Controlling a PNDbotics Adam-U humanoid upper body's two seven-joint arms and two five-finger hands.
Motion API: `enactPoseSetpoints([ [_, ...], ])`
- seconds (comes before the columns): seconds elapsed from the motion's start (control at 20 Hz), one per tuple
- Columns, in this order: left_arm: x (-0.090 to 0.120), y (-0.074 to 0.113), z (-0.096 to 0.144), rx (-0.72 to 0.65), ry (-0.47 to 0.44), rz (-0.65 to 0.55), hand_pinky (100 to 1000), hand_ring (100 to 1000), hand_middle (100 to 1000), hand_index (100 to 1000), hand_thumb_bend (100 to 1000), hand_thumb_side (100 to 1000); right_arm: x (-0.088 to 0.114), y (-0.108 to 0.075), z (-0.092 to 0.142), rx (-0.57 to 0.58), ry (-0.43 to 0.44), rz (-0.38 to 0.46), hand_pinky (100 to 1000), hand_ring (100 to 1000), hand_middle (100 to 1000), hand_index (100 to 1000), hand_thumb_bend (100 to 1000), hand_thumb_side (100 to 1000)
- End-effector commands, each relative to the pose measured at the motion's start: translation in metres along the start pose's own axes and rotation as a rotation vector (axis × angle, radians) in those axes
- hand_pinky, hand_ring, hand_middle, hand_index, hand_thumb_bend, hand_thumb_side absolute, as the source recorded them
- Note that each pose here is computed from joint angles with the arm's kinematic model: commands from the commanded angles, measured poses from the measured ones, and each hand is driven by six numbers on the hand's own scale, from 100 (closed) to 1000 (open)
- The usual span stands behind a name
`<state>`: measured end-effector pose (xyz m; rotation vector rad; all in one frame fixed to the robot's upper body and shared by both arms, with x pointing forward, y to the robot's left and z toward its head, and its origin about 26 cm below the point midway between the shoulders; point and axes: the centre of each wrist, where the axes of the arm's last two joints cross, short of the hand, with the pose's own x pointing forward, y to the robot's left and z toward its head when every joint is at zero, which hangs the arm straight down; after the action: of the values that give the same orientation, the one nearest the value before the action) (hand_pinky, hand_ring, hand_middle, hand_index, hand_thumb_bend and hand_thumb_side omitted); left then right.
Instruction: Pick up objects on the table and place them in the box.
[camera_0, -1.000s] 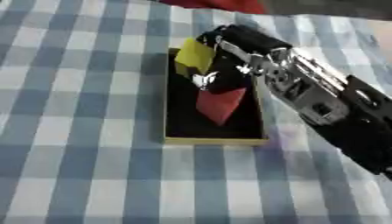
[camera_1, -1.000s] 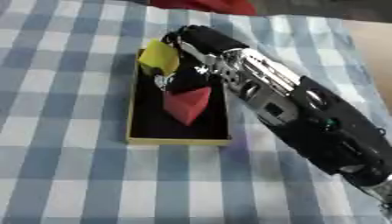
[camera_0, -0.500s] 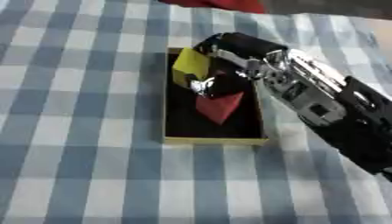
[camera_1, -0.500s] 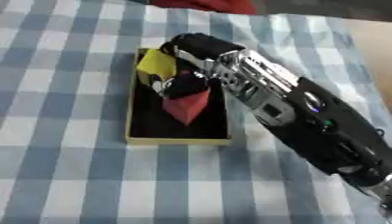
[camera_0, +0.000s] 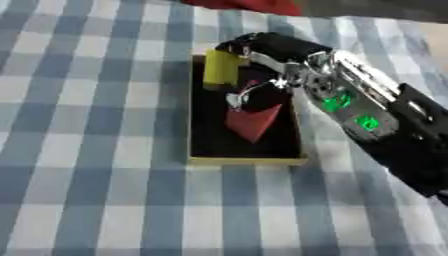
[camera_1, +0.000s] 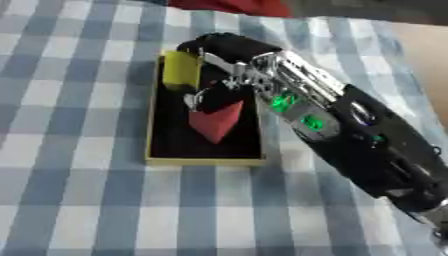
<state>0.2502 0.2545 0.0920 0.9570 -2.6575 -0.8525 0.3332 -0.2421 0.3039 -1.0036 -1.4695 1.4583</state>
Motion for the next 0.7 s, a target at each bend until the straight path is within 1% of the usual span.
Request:
enactPoseSetpoints([
  [0.05, -0.0015, 0.0056, -0.0013, 0.022, -0.022, -0.003, 657, 699, 577, 409, 100, 239, 0.0028, -0.0135, 0.0086, -0.029, -0.021, -0.036, 956, 897, 797, 977, 100, 113],
  [0.1, -0.0015, 0.0058, -0.0010, 0.021, -0.021, -0.003, 657, 698, 576, 408, 100, 239, 0.0040, -0.0142, 0.0100, -0.027, -0.027, -0.048, 958, 899, 801, 981, 100, 115],
  [0.25, -0.0018, 0.0061, -0.0009, 0.020, -0.021, -0.002, 657, 698, 576, 408, 100, 239, 0.0063, -0.0157, 0.0131, -0.019, -0.041, -0.067, 962, 902, 808, 989, 100, 161],
  [0.3, -0.0019, 0.0063, -0.0008, 0.020, -0.020, -0.002, 657, 698, 576, 408, 100, 239, 0.0066, -0.0158, 0.0135, -0.017, -0.043, -0.069, 966, 905, 810, 991, 100, 192],
  [0.4, -0.0020, 0.0065, -0.0004, 0.020, -0.018, -0.001, 657, 698, 576, 408, 100, 238, 0.0068, -0.0158, 0.0140, -0.015, -0.045, -0.074, 966, 903, 809, 995, 100, 226],
  [0.5, -0.0021, 0.0067, 0.0000, 0.019, -0.017, -0.001, 656, 698, 576, 408, 100, 238, 0.0068, -0.0158, 0.0140, -0.014, -0.048, -0.085, 966, 899, 806, 999, 100, 233],
  [0.55, -0.0022, 0.0069, 0.0001, 0.020, -0.017, 0.000, 656, 698, 576, 408, 100, 239, 0.0071, -0.0160, 0.0141, -0.016, -0.050, -0.093, 966, 899, 806, 1000, 100, 281],
  [0.65, -0.0023, 0.0071, 0.0005, 0.019, -0.016, 0.000, 656, 698, 575, 408, 100, 240, 0.0085, -0.0160, 0.0148, -0.017, -0.059, -0.106, 968, 899, 807, 1000, 100, 324],
  [0.7, -0.0024, 0.0073, 0.0006, 0.019, -0.016, 0.000, 656, 698, 575, 408, 100, 242, 0.0091, -0.0161, 0.0153, -0.018, -0.064, -0.111, 969, 899, 808, 1000, 100, 366],
])
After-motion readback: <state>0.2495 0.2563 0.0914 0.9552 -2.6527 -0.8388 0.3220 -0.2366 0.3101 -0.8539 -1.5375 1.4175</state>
